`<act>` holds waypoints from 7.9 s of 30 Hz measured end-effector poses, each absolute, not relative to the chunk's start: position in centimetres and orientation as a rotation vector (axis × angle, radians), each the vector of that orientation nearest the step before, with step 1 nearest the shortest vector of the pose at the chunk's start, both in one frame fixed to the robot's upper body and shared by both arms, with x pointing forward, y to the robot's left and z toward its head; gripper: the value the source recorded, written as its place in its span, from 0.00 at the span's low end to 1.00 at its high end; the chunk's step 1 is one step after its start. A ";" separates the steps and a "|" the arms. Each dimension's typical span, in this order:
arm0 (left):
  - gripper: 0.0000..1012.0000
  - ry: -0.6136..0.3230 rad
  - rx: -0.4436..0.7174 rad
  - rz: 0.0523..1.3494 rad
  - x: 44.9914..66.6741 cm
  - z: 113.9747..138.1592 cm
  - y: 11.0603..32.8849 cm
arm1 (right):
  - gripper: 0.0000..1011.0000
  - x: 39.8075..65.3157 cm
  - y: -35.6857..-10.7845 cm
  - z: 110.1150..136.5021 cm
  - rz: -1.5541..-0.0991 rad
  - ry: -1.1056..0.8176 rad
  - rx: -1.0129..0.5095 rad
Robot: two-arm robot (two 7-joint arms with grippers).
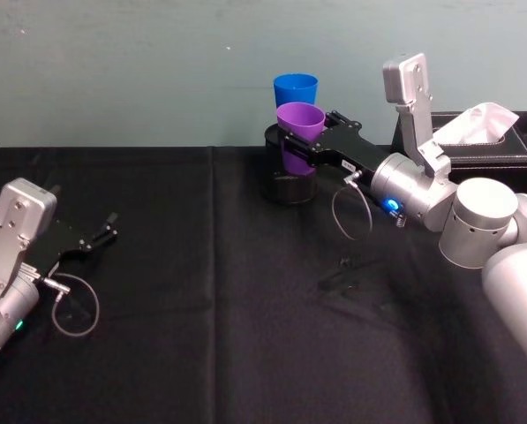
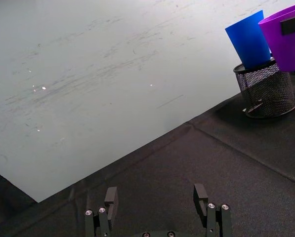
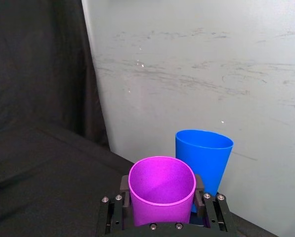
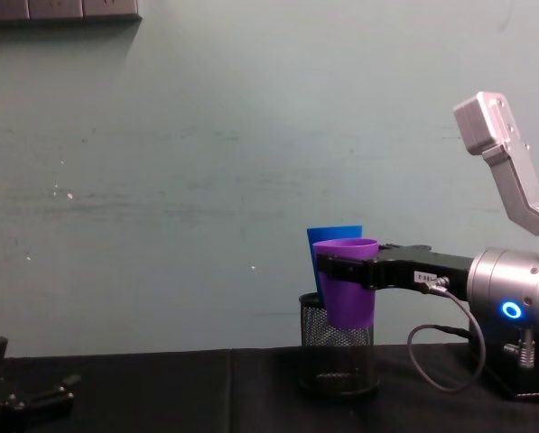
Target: Pick up one cup with a gripper and tap it against the other cup.
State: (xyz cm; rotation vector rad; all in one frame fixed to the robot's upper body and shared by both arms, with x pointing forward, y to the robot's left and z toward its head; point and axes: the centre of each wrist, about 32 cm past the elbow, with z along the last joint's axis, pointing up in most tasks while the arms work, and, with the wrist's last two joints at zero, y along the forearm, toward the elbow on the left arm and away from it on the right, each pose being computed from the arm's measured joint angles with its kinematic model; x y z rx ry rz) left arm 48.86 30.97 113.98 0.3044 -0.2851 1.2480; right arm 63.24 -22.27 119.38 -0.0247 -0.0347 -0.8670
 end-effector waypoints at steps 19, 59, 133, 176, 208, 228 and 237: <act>0.99 -0.285 0.305 1.248 48.9 114.0 31.0 | 0.72 63.2 -22.3 119.4 -0.868 -0.035 -0.025; 0.99 -0.285 0.304 1.248 48.9 114.0 31.0 | 0.72 63.2 -22.3 119.4 -0.869 -0.035 -0.025; 0.99 -0.285 0.304 1.248 48.9 114.0 31.0 | 0.72 53.9 -24.3 115.8 -0.753 -0.053 -0.009; 0.99 -0.285 0.304 1.248 48.9 114.0 31.0 | 0.72 51.7 -24.4 110.4 -0.817 -0.023 -0.040; 0.99 -0.285 0.305 1.248 48.9 114.0 31.0 | 0.83 51.7 -24.4 110.3 -0.817 -0.004 -0.058; 0.99 -0.285 0.304 1.248 48.9 114.0 31.0 | 0.99 51.7 -24.4 110.3 -0.817 -0.007 -0.056; 0.99 -0.285 0.304 1.248 48.9 114.0 31.0 | 0.99 51.7 -24.4 110.3 -0.816 -0.010 -0.053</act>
